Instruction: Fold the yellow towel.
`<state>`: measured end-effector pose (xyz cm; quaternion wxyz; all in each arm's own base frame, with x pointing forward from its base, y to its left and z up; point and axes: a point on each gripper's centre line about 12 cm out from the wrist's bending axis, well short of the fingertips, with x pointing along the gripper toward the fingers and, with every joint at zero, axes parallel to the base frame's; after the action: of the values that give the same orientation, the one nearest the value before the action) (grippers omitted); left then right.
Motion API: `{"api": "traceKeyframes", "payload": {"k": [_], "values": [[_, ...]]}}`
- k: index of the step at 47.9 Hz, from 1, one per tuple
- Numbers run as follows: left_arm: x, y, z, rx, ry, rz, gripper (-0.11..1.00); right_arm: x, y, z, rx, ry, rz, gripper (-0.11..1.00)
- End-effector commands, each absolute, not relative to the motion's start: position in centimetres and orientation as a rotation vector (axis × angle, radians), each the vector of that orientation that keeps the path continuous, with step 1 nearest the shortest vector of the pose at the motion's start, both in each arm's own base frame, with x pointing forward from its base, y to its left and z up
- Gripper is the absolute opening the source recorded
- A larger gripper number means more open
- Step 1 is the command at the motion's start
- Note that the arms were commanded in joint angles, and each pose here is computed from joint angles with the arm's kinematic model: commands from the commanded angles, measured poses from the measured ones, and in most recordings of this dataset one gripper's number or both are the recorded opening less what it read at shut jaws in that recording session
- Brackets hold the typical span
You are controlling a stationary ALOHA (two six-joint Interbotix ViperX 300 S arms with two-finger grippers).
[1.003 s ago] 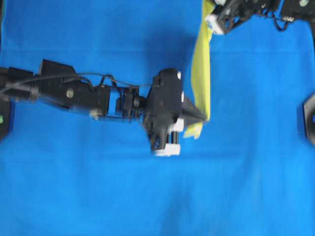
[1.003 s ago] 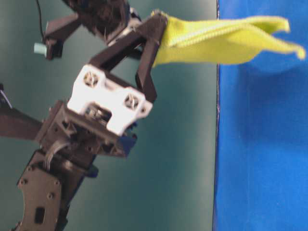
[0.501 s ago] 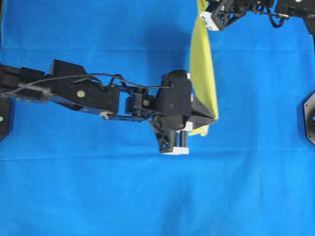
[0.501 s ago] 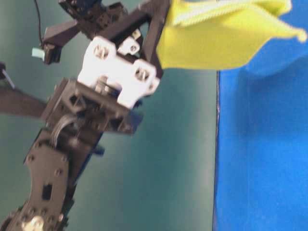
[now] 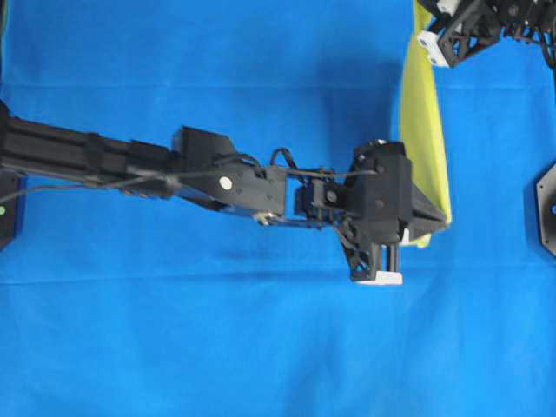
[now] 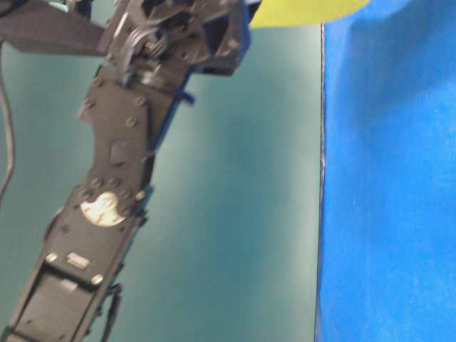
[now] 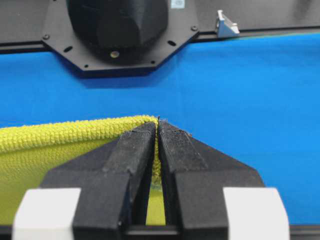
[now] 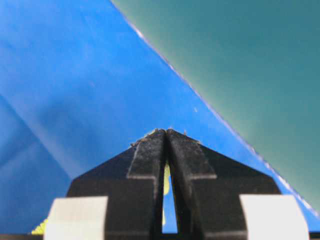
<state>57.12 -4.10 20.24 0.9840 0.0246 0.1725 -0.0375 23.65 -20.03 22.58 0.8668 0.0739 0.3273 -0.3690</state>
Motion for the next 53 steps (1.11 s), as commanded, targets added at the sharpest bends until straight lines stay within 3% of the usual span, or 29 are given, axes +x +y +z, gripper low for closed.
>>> {"api": "traceKeyframes", "payload": {"k": [1, 12, 32, 53], "values": [[57.1, -6.7, 22.0, 0.058, 0.295, -0.120, 0.02, 23.5, -20.7, 23.1, 0.145, 0.670, -0.788, 0.02], [54.5, -5.6, 19.3, 0.042, 0.315, -0.100, 0.02, 26.9, -21.5, 21.2, 0.153, 0.654, -0.702, 0.02], [46.1, -6.3, 15.4, -0.036, 0.368, -0.113, 0.02, 35.7, -22.8, 19.0, 0.130, 0.647, -0.578, 0.02], [44.4, -6.4, 14.3, -0.020, 0.417, -0.121, 0.02, 36.8, -22.5, 18.5, 0.125, 0.655, -0.561, 0.02]]}}
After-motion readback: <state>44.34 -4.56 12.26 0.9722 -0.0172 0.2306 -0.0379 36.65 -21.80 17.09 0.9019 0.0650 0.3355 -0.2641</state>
